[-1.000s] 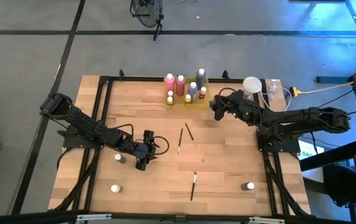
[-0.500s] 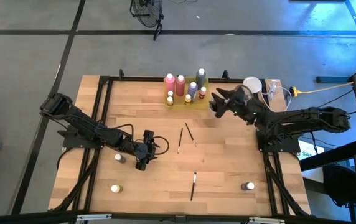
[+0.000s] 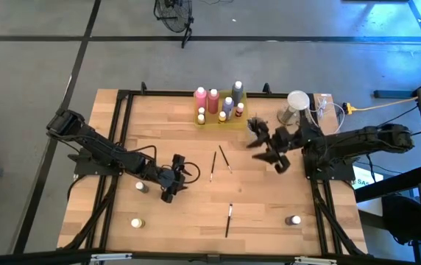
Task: Pick & Place Paint Supplies
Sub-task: Put the small light blue paint bottle into the yellow bin
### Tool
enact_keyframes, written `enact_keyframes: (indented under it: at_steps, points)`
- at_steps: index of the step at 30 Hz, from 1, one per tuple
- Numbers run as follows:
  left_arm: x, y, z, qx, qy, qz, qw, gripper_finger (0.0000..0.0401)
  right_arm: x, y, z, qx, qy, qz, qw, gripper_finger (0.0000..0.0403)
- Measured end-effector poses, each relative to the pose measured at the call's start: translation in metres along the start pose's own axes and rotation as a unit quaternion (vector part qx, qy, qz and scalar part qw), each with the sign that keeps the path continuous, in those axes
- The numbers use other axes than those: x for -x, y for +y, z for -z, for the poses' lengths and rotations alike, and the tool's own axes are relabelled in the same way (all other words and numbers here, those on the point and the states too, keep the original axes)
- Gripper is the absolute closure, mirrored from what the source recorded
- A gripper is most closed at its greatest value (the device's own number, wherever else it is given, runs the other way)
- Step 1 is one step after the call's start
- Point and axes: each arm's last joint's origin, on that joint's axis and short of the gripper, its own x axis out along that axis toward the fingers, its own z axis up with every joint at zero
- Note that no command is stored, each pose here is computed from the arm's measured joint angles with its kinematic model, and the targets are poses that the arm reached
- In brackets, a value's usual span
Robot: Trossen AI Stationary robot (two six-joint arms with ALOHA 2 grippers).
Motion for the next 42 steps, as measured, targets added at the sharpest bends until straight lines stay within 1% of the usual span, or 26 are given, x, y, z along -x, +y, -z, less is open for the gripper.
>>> enact_keyframes:
  at_steps: [3, 8, 12, 17, 20, 23, 25, 29, 32, 33, 35, 38, 40, 42]
  points:
    - [0.000, -0.002, 0.001, 0.000, 0.001, 0.019, 1.000, 0.0168, -0.005, 0.012, 0.005, -0.008, 0.011, -0.014, 1.000, 0.0210]
    - [0.000, -0.002, -0.002, 0.029, -0.014, 0.017, 0.999, 0.0166, -0.010, 0.028, 0.013, 0.001, 0.026, -0.023, 0.999, 0.0210]
    - [0.001, -0.003, -0.007, 0.035, -0.038, 0.018, 0.998, 0.0157, -0.012, 0.037, 0.019, 0.013, 0.042, -0.022, 0.999, 0.0210]
    - [0.003, -0.005, -0.015, 0.041, -0.078, 0.014, 0.996, 0.0126, -0.015, 0.047, 0.027, 0.025, 0.058, -0.001, 0.998, 0.0210]
    - [0.003, -0.004, -0.015, 0.038, -0.076, 0.000, 0.996, 0.0099, -0.017, 0.051, 0.033, 0.040, 0.070, -0.008, 0.997, 0.0210]
    - [0.003, -0.006, -0.014, 0.023, -0.077, 0.008, 0.997, 0.0072, -0.019, 0.052, 0.040, 0.044, 0.085, -0.013, 0.995, 0.0210]
    - [0.004, -0.007, -0.015, 0.030, -0.078, 0.008, 0.997, 0.0057, -0.020, 0.052, 0.043, 0.044, 0.090, -0.013, 0.995, 0.0210]
    - [0.004, -0.006, -0.016, 0.064, -0.086, 0.012, 0.994, 0.0047, -0.022, 0.051, 0.047, 0.045, 0.091, -0.012, 0.995, 0.0210]
    - [0.004, -0.007, -0.016, 0.069, -0.087, 0.021, 0.994, 0.0048, -0.023, 0.050, 0.048, 0.045, 0.092, -0.001, 0.995, 0.0210]
    - [0.004, -0.007, -0.016, 0.079, -0.086, 0.021, 0.993, 0.0049, -0.023, 0.050, 0.048, 0.045, 0.092, 0.005, 0.995, 0.0210]
    - [0.004, -0.005, -0.016, 0.093, -0.072, 0.017, 0.993, 0.0049, -0.023, 0.049, 0.048, 0.046, 0.091, 0.013, 0.995, 0.0210]
    - [0.013, 0.004, -0.024, 0.100, -0.023, -0.013, 0.995, 0.0049, -0.023, 0.049, 0.048, 0.046, 0.091, 0.013, 0.995, 0.0210]
    - [0.023, 0.011, -0.029, 0.104, 0.032, -0.048, 0.993, 0.0050, -0.023, 0.049, 0.048, 0.046, 0.093, 0.013, 0.995, 0.0210]
    - [0.035, 0.018, -0.035, 0.110, 0.096, -0.070, 0.987, 0.0050, -0.023, 0.049, 0.048, 0.045, 0.093, 0.013, 0.995, 0.0210]
